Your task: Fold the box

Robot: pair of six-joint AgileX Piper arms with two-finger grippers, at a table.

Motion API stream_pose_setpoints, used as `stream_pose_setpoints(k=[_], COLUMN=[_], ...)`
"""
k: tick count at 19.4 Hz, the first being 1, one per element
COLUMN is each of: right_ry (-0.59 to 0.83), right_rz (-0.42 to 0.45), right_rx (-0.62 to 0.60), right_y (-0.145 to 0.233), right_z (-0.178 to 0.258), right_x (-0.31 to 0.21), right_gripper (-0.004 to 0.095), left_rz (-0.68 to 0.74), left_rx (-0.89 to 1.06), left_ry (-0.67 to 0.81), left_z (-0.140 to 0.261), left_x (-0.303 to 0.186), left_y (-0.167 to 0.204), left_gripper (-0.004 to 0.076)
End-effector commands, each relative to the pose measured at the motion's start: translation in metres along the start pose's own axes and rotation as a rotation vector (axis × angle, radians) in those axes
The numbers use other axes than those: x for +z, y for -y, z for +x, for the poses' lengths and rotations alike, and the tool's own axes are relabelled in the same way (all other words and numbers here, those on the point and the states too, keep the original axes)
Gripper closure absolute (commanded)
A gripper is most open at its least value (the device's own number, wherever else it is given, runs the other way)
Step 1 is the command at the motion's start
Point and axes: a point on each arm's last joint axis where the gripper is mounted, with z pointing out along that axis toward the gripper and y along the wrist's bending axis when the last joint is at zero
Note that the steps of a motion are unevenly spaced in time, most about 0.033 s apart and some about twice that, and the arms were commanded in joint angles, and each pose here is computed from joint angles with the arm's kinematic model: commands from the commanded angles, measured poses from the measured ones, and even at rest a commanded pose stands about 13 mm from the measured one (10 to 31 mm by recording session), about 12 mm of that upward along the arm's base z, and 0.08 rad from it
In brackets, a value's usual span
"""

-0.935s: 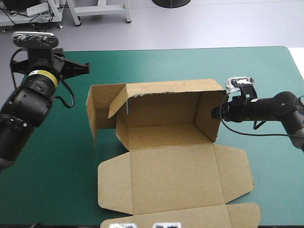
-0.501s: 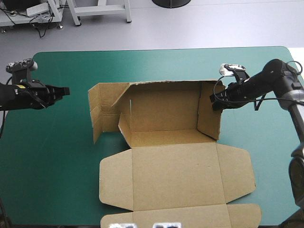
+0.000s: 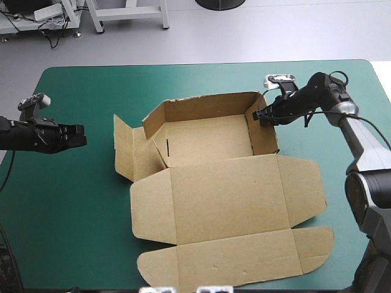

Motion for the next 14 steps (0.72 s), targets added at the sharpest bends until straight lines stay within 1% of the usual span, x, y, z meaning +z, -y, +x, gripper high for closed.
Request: stream_pose_setpoints(k=[1,2,3,6,7,8,10,11,12,13,14], right_ry=[0.097,0.108,0.118,0.164,0.202,0.212,0.223,0.216,0.260,0.276,0.308], right_rz=[0.072,0.076,0.072,0.076,0.081,0.088,0.101,0.127,0.173,0.191,0.224], right_rx=[-0.095,-0.106,-0.117,-0.154,-0.180,-0.195,-0.211,-0.219,-0.190,-0.173,-0.185], right_y=[-0.009,-0.011,-0.014,-0.022,-0.030,-0.033,-0.046,-0.051,-0.056,-0.058,-0.063], right_z=[-0.012,-0.016,-0.020,-0.036,-0.044,-0.047,-0.052,-0.050,-0.049,-0.047,-0.041], right_x=[-0.022,-0.025,-0.032,-0.058,-0.079,-0.088,-0.127,-0.144,-0.166,-0.175,-0.193], right_gripper=[0.0565,0.0478,0.0458,0.0458,0.0459,0.0459,0.0468,0.0468,0.0468,0.0469,0.0470], left_rz=[0.038,0.039,0.039,0.039,0.038,0.038,0.039,0.041,0.050,0.056,0.067], left_rx=[0.021,0.031,0.031,0.031,0.031,0.031,0.031,0.029,0.021,0.020,0.016], left_ry=[0.081,0.078,0.078,0.078,0.077,0.077,0.078,0.084,0.092,0.097,0.103], left_z=[-0.005,-0.005,-0.005,-0.005,-0.005,-0.005,-0.005,-0.006,-0.006,-0.007,-0.008], left_x=[-0.013,-0.013,-0.013,-0.013,-0.013,-0.013,-0.013,-0.013,-0.014,-0.014,-0.014], left_y=[0.013,0.013,0.013,0.013,0.013,0.013,0.013,0.013,0.014,0.015,0.016], left_gripper=[0.0710,0.0710,0.0710,0.0710,0.0710,0.0710,0.0710,0.0711,0.0711,0.0710,0.0713])
